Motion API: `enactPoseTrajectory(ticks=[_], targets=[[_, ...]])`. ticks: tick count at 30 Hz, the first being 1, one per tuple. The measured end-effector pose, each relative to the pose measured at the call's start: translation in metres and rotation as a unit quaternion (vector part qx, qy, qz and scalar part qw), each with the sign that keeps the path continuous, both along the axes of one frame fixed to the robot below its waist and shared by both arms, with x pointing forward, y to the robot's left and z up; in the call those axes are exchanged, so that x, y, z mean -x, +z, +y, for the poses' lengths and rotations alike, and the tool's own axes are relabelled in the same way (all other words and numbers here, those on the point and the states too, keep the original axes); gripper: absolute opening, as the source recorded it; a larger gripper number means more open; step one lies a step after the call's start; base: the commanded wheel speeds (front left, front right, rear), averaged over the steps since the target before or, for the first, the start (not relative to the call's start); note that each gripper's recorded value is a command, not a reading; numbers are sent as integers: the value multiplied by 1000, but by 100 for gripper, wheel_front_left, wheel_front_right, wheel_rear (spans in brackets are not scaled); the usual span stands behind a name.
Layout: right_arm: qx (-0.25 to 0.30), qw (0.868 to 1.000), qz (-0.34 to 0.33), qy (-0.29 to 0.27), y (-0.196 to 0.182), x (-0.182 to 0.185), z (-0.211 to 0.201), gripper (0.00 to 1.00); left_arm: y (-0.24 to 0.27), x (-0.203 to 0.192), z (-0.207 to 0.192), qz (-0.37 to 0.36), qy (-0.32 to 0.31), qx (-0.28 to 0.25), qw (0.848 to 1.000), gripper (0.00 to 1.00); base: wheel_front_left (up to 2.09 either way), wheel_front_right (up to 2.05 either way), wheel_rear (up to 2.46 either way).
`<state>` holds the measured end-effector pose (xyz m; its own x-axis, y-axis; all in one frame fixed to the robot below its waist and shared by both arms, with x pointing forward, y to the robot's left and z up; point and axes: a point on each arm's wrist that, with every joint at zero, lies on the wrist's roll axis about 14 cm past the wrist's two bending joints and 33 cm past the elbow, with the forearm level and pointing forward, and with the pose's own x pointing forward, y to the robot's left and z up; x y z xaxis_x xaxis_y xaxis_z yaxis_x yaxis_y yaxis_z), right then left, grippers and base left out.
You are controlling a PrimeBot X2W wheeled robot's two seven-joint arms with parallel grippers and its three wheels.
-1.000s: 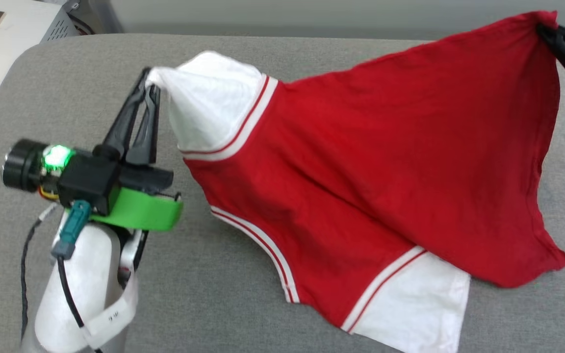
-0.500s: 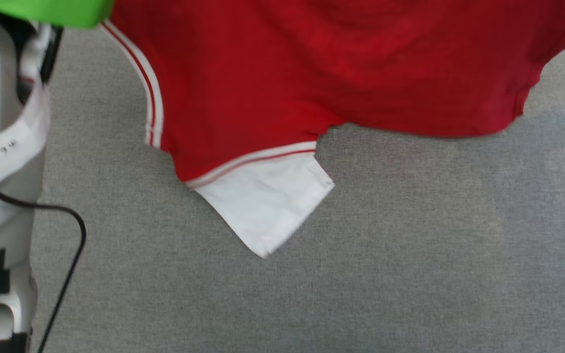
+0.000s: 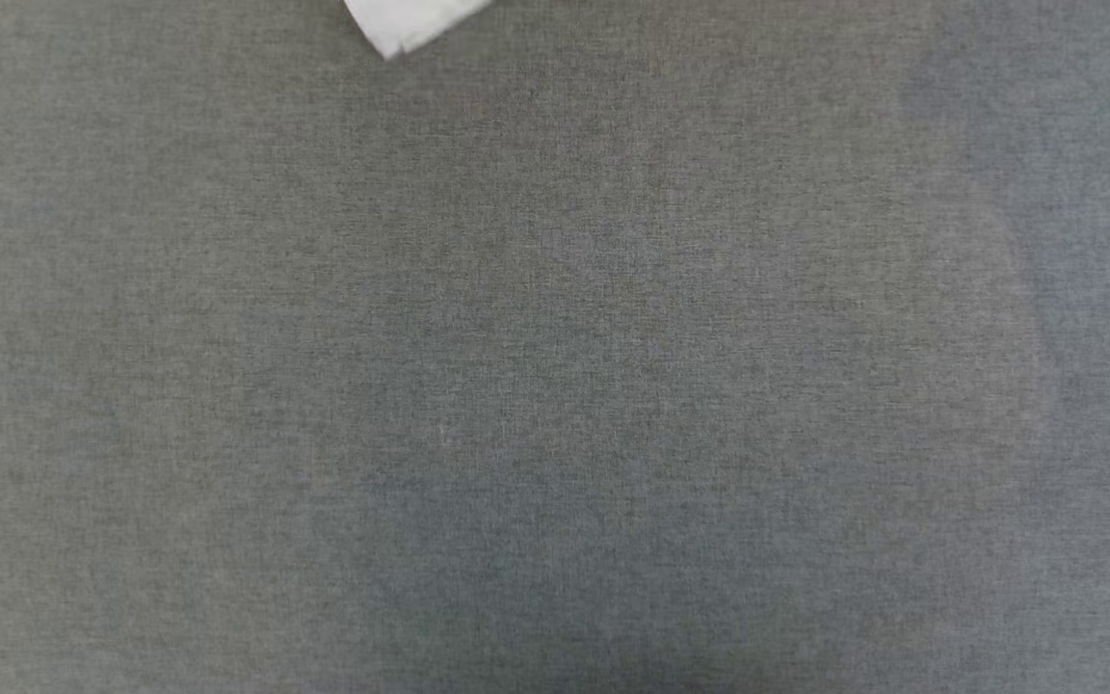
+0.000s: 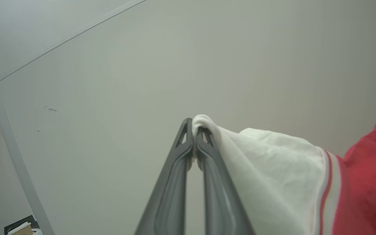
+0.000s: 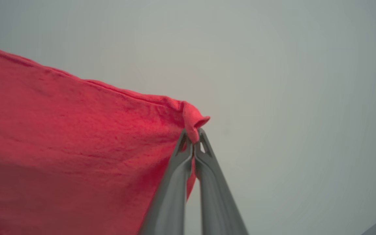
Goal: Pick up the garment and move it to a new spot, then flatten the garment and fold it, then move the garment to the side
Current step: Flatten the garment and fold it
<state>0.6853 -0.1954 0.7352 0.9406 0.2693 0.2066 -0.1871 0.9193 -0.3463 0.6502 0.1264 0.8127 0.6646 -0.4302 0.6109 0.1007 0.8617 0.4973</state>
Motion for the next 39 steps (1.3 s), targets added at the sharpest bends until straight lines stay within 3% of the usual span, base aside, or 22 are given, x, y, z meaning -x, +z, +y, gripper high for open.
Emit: enactPoseTrajectory(ticks=[10, 15, 22, 31, 39], targets=[[8, 1000, -10, 0, -2, -25, 6, 0, 6, -29, 6, 2, 15, -5, 1000, 0, 0, 0, 0], [-4, 1000, 20, 7, -34, -34, 7, 0, -23, -44, 12, 39, 15, 4, 999, 0, 0, 0, 0], [-22, 996, 88, 28, -108, -26, 17, 0, -96, -47, 14, 116, 1, 23, 993, 0, 0, 0, 0], [-27, 984, 166, 63, -182, 22, 27, 0, -196, -3, 24, 218, -3, 27, 976, 0, 0, 0, 0], [-27, 963, 255, 79, -240, 100, 18, 0, -272, 76, 37, 309, 10, 38, 950, 0, 0, 0, 0]])
